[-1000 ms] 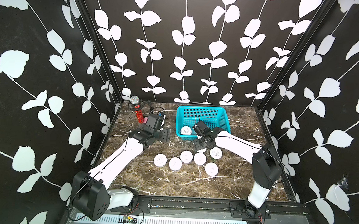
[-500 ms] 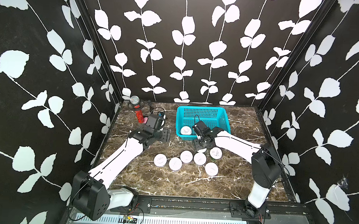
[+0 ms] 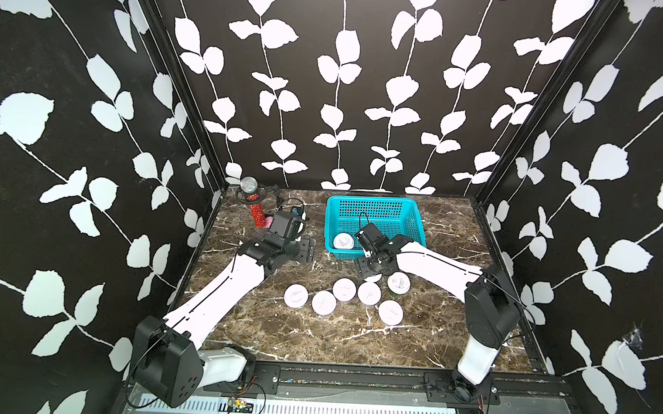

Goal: Put the yogurt in the basket
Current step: Pick up the yogurt from the center of the board.

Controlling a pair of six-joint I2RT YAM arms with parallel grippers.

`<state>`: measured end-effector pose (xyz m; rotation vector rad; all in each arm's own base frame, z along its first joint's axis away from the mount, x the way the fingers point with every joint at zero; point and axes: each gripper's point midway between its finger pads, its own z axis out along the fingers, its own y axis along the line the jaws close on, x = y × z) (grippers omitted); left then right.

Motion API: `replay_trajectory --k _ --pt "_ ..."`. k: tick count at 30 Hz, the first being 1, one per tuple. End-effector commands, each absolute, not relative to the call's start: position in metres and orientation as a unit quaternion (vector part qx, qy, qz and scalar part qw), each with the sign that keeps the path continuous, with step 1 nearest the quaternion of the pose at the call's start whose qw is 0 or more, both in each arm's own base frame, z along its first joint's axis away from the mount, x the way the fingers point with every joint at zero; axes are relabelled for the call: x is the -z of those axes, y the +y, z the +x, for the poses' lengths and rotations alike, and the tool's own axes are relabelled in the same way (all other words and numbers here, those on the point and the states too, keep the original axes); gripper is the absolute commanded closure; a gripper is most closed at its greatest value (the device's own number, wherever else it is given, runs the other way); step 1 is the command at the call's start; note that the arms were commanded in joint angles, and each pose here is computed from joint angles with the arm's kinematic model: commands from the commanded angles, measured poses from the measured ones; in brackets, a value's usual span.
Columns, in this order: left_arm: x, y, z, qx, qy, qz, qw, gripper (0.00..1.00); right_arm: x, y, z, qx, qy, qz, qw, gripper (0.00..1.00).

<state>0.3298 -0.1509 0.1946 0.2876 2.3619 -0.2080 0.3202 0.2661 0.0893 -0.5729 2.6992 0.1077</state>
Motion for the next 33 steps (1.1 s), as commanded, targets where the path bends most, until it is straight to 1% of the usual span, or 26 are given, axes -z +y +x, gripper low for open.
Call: replay_trajectory --k 1,8,18,27,33 --pt "-0.198 -0.147 0.328 0.079 0.918 0.112 0.373 0.19 -0.098 0.259 0.314 -0.028 0.96 -0.2 0.191 0.26" --pt "-0.2 -0.147 0.328 0.08 0.917 0.111 0.375 0.18 -0.101 0.256 0.31 -0.031 0.961 -0.199 0.191 0.29" --pt "-0.199 -0.148 0.328 0.082 0.917 0.111 0.373 0.18 -0.093 0.253 0.308 -0.024 0.963 -0.2 0.18 0.26" --pt "-0.199 -0.147 0.327 0.081 0.918 0.111 0.373 0.18 -0.086 0.256 0.307 -0.027 0.964 -0.201 0.169 0.3" --pt "-0.2 -0.147 0.328 0.081 0.917 0.111 0.374 0.18 -0.082 0.252 0.306 -0.017 0.966 -0.199 0.164 0.27"
